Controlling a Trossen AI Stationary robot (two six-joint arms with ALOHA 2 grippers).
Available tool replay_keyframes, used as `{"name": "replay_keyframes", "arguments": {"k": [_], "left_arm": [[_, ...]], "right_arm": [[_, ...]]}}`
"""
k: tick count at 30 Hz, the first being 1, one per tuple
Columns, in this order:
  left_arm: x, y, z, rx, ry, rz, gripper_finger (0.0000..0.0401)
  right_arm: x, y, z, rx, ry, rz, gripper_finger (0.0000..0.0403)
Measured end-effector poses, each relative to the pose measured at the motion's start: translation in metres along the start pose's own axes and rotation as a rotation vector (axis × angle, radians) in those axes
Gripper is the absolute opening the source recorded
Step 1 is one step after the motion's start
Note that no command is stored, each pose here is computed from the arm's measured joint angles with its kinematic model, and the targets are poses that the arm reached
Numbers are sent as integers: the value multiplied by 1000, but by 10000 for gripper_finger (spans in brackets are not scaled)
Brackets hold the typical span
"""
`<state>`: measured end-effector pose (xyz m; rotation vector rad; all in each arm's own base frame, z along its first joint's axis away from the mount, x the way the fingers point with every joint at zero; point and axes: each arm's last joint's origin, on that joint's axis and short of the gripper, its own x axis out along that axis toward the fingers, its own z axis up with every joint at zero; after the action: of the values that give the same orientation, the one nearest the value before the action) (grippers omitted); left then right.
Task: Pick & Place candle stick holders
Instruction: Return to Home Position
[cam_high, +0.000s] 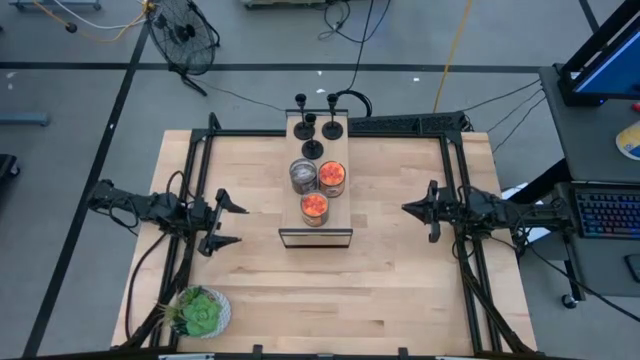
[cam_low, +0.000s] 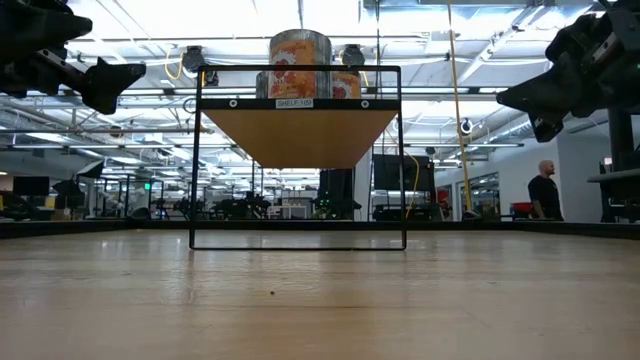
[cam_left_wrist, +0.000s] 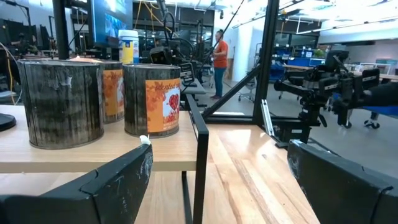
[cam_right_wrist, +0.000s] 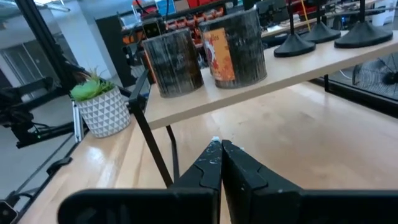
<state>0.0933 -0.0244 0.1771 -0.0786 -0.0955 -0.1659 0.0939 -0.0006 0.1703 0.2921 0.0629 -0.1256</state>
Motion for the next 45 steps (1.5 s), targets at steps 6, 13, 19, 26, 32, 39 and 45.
{"name": "replay_keyframes", "arguments": {"k": [6, 13, 19, 26, 32, 39, 45], "left_arm": [[0, 0, 0, 0, 0, 1, 379], [0, 0, 0, 0, -2, 1, 379], [0, 0, 0, 0, -2, 1, 379], [0, 0, 0, 0, -2, 1, 379], [0, 0, 0, 0, -2, 1, 379], [0, 0, 0, 0, -2, 1, 379], [0, 0, 0, 0, -2, 1, 379]], "right_arm": [[0, 1, 5, 10, -56, 17, 0], [0, 2, 6, 14, -80, 24, 0], [0, 2, 6, 14, -78, 24, 0], [0, 2, 6, 14, -78, 24, 0], [0, 2, 7, 14, -80, 24, 0], [0, 2, 7, 14, -82, 26, 0], [0, 2, 8, 15, -84, 26, 0]]}}
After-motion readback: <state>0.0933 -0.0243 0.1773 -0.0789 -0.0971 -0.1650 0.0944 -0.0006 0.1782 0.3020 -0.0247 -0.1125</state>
